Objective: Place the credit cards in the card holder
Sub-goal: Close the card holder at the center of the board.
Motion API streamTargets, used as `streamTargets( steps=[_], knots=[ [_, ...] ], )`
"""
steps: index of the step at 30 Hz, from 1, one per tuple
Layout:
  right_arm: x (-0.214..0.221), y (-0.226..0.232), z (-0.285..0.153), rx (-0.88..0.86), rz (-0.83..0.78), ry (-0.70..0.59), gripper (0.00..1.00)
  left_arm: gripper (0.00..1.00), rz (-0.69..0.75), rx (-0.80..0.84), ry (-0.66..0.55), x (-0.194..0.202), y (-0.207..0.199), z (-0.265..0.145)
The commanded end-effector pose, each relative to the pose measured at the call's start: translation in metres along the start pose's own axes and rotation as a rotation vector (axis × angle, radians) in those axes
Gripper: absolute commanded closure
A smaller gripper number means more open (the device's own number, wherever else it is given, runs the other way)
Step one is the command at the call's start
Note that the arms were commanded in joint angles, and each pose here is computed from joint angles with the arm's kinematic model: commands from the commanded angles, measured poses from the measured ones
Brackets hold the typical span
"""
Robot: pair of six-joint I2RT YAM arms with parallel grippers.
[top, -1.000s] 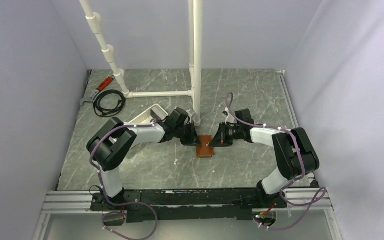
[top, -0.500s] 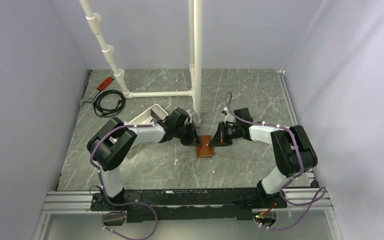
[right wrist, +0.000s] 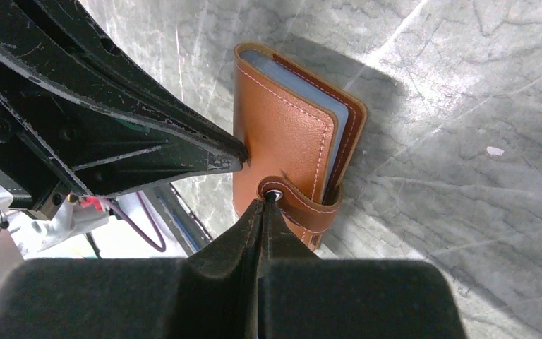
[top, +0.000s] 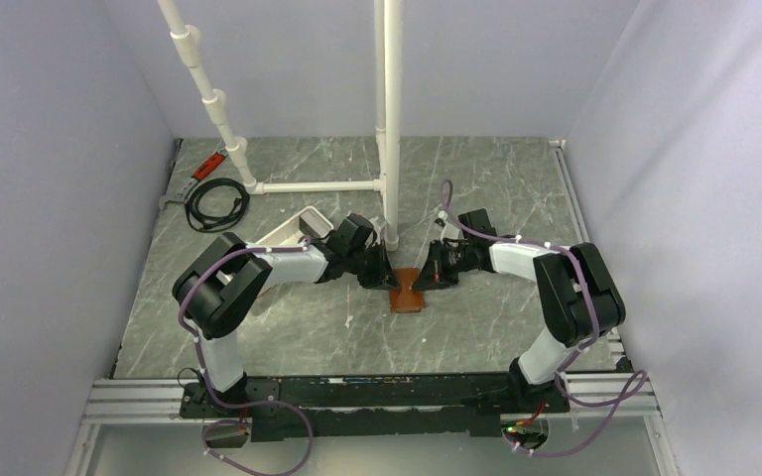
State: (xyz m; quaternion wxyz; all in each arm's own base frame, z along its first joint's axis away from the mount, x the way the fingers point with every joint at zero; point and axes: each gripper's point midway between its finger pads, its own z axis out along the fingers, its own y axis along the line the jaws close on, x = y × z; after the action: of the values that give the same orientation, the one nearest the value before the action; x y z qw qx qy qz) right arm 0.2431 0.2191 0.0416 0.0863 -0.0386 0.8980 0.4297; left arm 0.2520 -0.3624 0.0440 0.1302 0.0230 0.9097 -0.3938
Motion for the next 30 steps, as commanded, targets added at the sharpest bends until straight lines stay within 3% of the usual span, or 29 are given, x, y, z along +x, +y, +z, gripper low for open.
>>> streamTargets(
  steps=[1,15,30],
  knots=[
    [0.001,-0.008,0.009,0.064,-0.048,0.021,1.00,0.99,0.040,0.004,0.000,0.005,0.005,0.006],
    [0.011,-0.020,0.020,0.211,-0.086,0.110,1.00,0.99,0.043,0.008,-0.003,0.005,0.005,0.006],
    [0.002,-0.071,0.037,0.283,0.211,0.177,1.00,1.00,0.044,0.030,-0.006,0.009,0.003,0.000]
  ],
)
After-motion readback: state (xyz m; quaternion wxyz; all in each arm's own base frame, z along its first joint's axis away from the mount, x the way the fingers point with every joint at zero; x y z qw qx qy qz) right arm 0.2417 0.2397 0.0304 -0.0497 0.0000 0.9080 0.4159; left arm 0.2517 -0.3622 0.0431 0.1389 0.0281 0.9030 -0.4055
